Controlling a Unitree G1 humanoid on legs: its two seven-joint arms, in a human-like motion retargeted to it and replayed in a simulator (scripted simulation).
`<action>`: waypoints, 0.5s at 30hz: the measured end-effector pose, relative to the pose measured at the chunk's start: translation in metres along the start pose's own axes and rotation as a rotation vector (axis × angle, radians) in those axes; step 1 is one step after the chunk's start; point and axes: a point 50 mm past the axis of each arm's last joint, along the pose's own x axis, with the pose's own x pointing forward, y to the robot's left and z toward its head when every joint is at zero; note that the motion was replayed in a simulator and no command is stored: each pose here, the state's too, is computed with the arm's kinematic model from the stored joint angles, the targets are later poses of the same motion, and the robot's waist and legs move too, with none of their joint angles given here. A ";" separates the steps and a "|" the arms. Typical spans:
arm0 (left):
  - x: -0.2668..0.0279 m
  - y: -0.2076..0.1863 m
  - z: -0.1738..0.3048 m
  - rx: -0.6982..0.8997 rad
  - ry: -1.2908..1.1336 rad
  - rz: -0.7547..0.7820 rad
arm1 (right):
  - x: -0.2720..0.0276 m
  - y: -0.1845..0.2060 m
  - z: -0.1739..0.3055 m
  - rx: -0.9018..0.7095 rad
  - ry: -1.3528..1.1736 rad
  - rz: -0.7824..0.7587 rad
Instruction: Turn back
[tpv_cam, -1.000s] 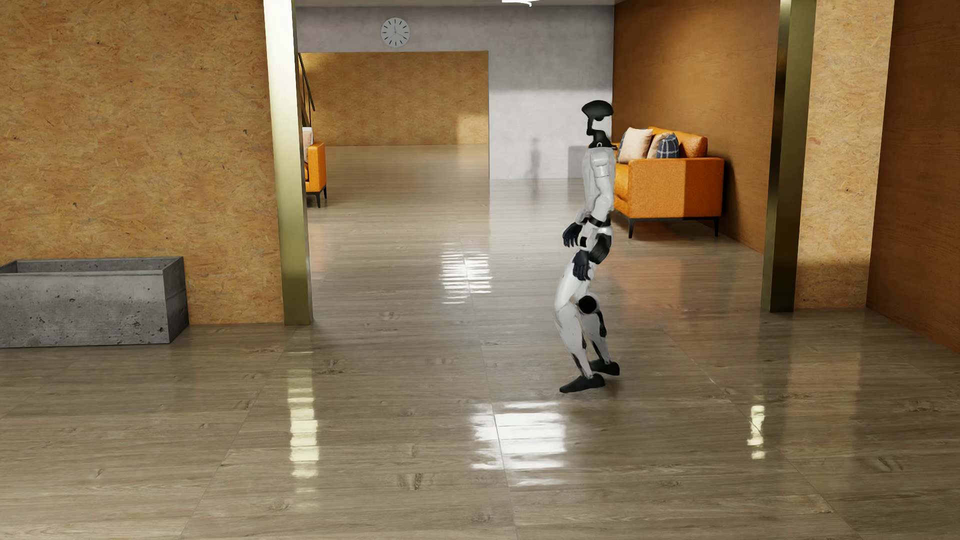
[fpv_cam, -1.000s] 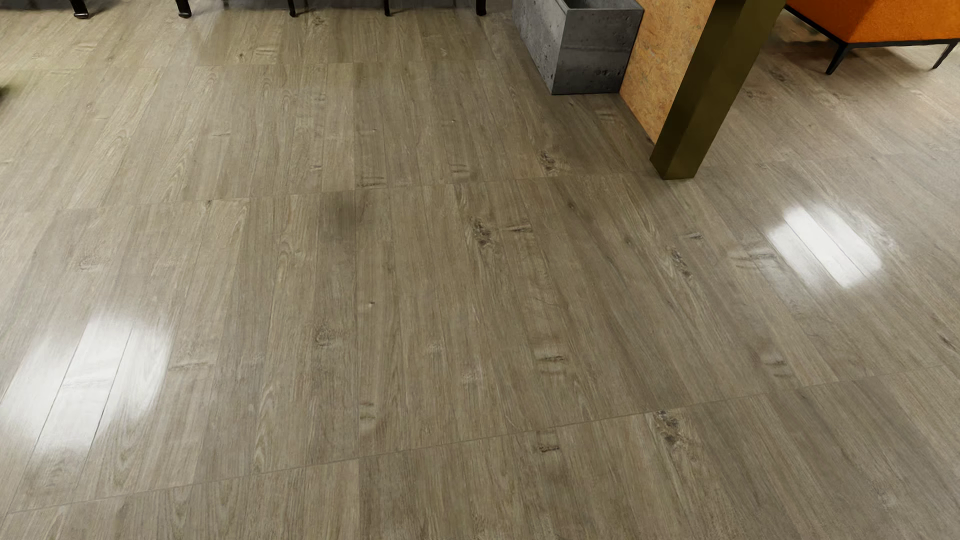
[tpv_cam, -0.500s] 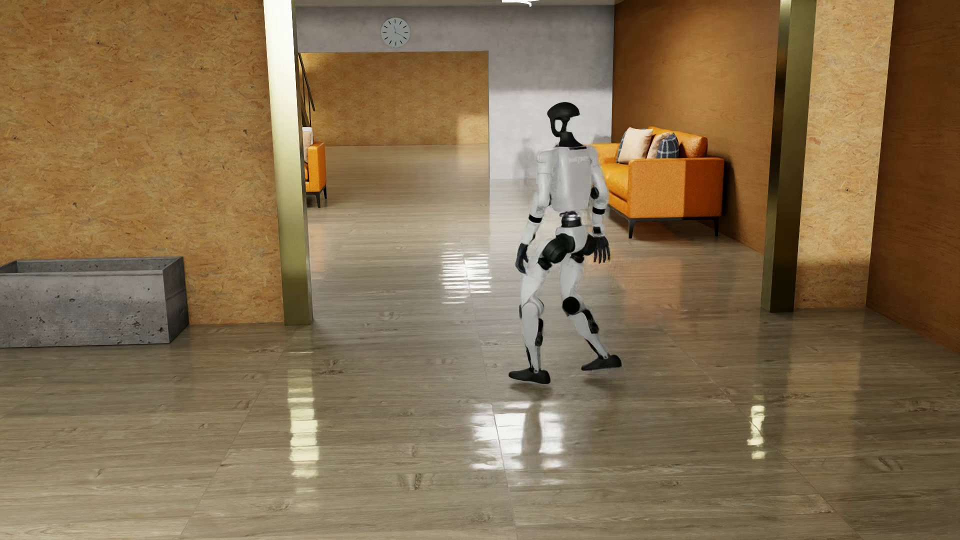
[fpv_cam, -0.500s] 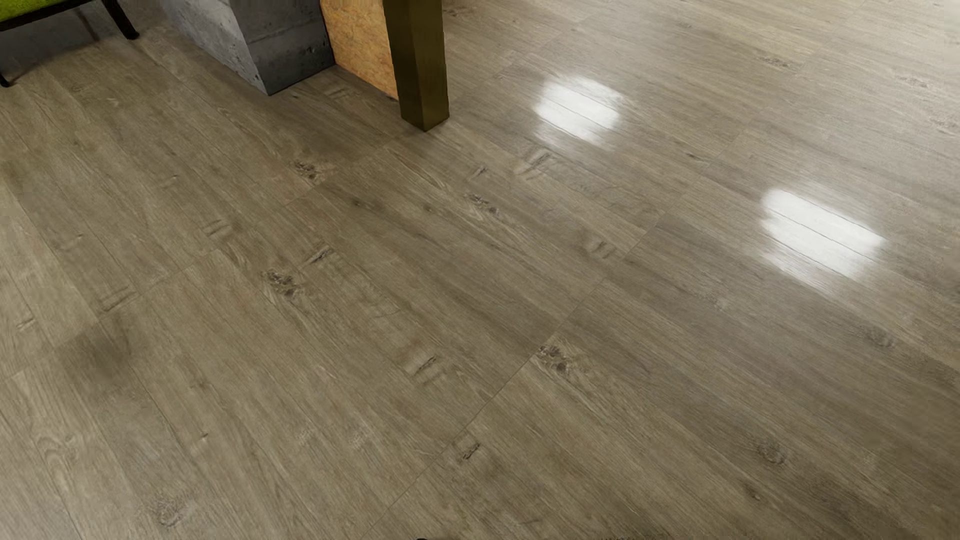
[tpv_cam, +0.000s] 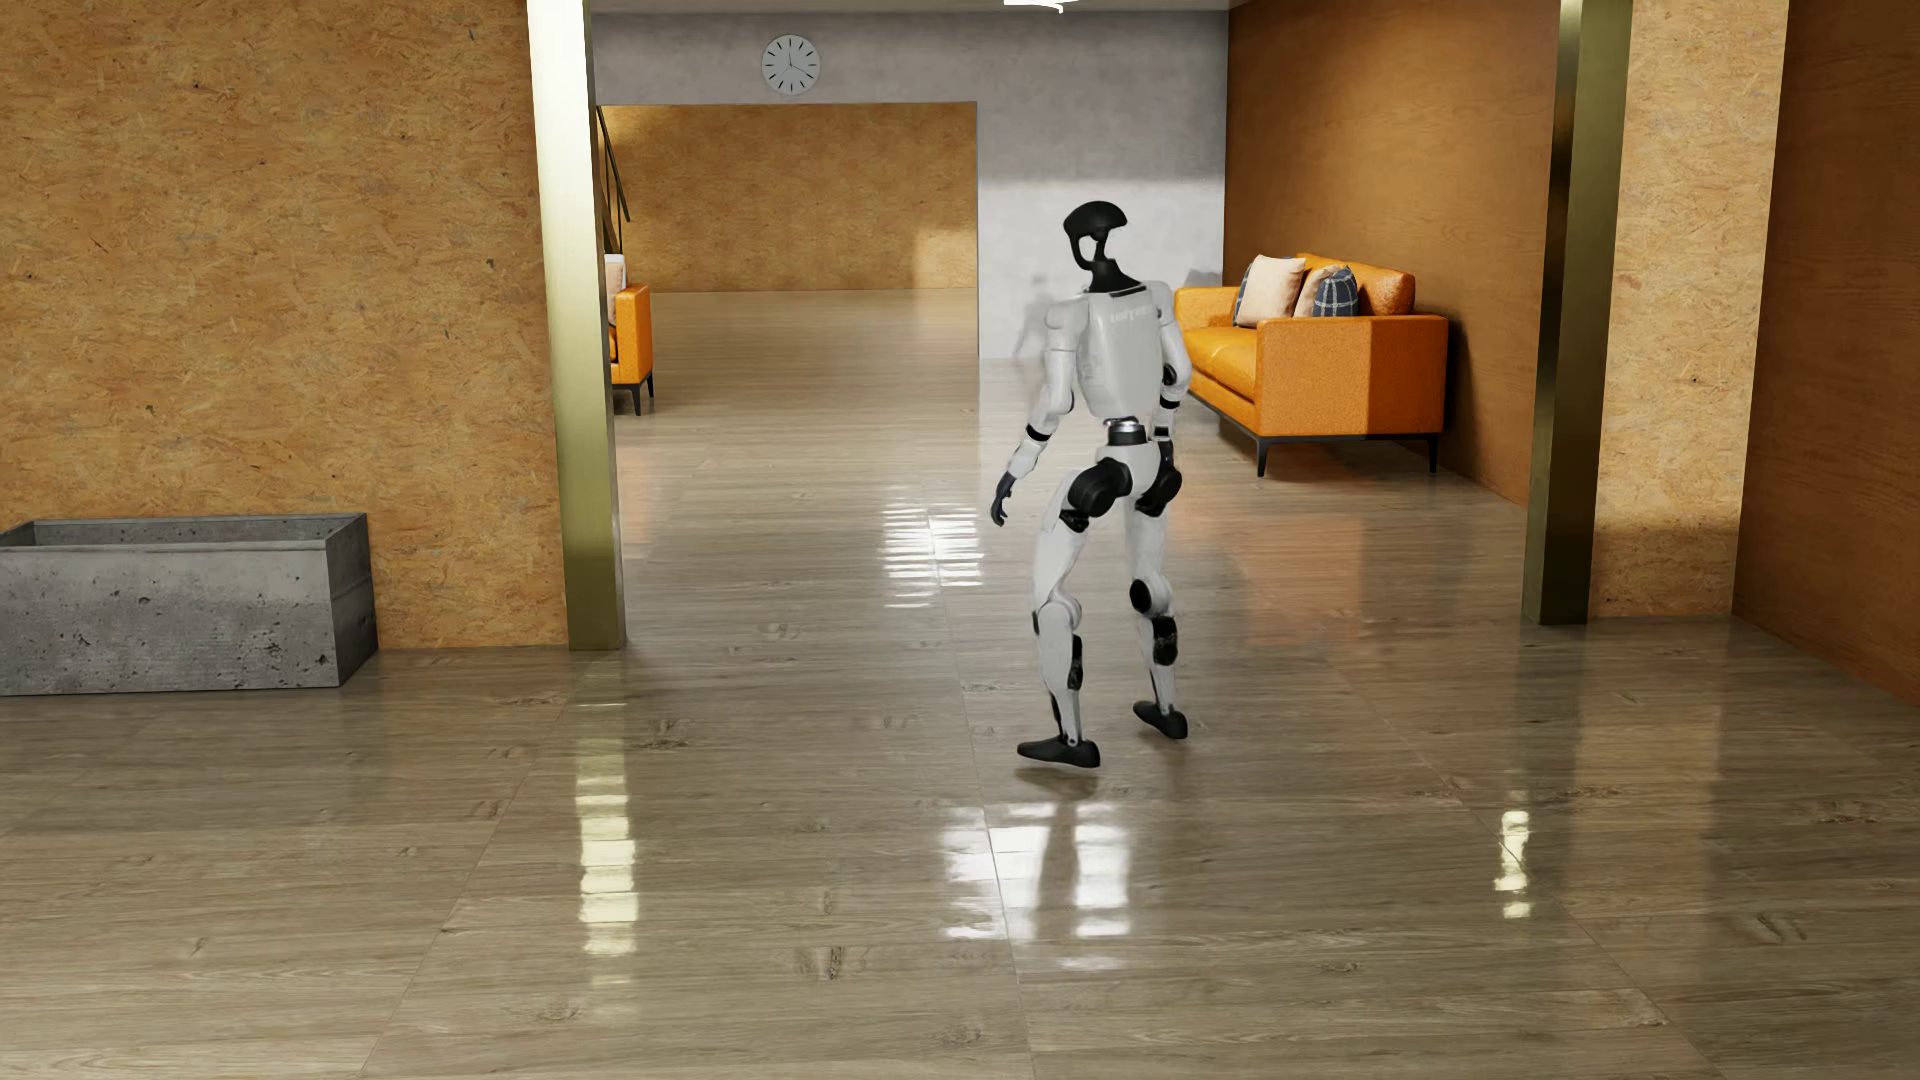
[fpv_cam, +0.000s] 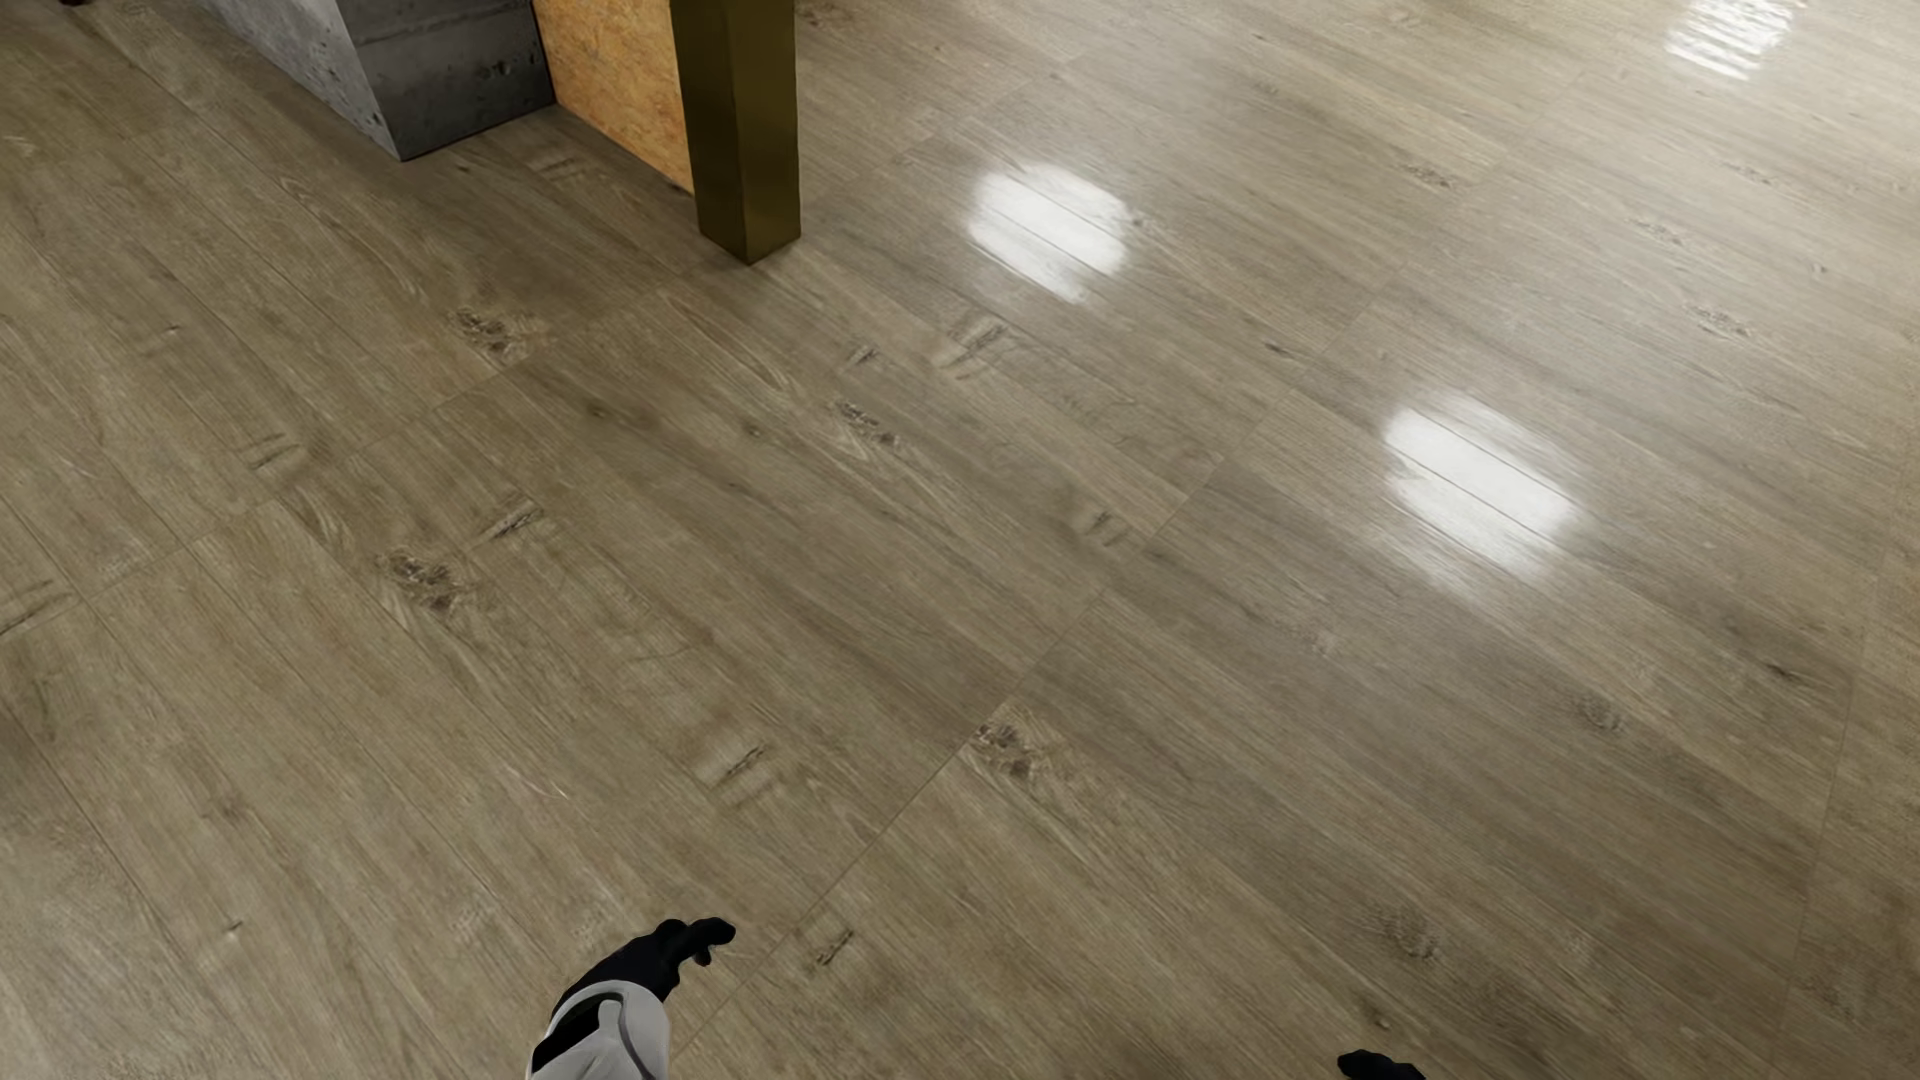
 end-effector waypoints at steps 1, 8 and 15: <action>-0.003 -0.008 -0.014 -0.028 0.050 -0.010 | 0.003 -0.006 0.014 -0.012 -0.040 -0.025; -0.056 -0.116 -0.092 -0.175 0.426 -0.389 | -0.008 -0.045 0.068 0.085 -0.309 -0.217; -0.078 -0.146 -0.096 -0.312 0.473 -0.501 | -0.007 0.012 0.015 0.130 -0.061 -0.020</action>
